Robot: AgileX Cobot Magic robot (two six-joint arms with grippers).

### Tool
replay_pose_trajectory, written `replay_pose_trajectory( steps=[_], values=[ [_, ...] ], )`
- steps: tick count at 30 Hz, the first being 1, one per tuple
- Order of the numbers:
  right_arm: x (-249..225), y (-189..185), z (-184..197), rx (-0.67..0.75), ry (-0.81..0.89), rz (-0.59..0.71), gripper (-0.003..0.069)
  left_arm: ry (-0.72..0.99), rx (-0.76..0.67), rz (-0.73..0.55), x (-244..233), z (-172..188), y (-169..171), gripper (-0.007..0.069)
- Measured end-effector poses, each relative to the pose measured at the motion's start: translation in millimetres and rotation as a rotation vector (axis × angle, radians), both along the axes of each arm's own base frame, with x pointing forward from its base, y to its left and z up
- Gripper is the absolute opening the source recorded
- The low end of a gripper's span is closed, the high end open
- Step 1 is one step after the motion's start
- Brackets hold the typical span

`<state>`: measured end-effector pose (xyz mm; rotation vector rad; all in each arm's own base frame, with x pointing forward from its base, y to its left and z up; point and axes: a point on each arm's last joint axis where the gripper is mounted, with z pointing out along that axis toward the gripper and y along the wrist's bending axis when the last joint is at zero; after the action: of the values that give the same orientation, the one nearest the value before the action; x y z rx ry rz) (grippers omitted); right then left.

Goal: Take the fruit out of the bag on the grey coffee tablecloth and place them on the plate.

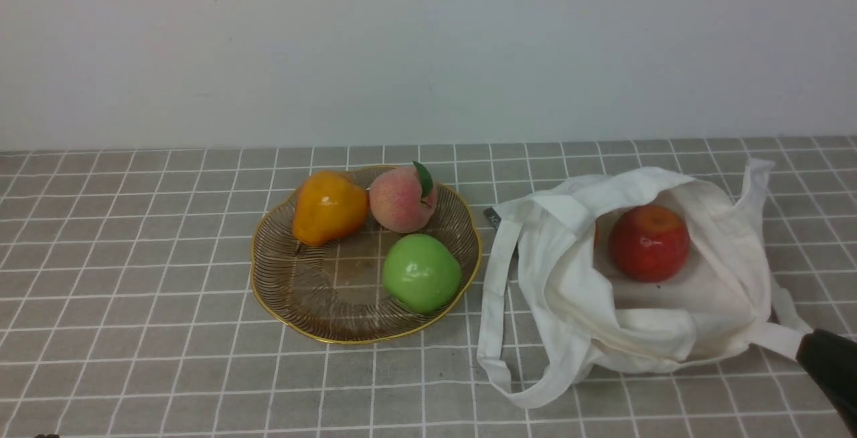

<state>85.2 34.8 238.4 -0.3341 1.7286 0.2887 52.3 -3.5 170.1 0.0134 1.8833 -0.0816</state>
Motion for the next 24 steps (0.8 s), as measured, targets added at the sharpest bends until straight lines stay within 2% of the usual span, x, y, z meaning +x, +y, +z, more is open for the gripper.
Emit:
replay_pose_trajectory(
  steps=[4, 10, 15, 24],
  values=[
    [-11, -8, -17, -0.051, -0.053, -0.032, -0.0015, 0.000, 0.000, 0.000, 0, 0, 0, -0.0008],
    [-20, -21, -42, 0.003, -0.062, -0.179, -0.0015, 0.000, 0.000, 0.000, 0, 0, 0, -0.0008],
    [-26, -27, -47, 0.036, -0.094, -0.267, -0.0015, 0.000, 0.000, 0.000, 0, 0, 0, -0.0008],
    [-30, -31, -58, -0.008, 0.010, -0.322, -0.0015, 0.000, 0.000, 0.000, 0, 0, 0, -0.0008]
  ],
)
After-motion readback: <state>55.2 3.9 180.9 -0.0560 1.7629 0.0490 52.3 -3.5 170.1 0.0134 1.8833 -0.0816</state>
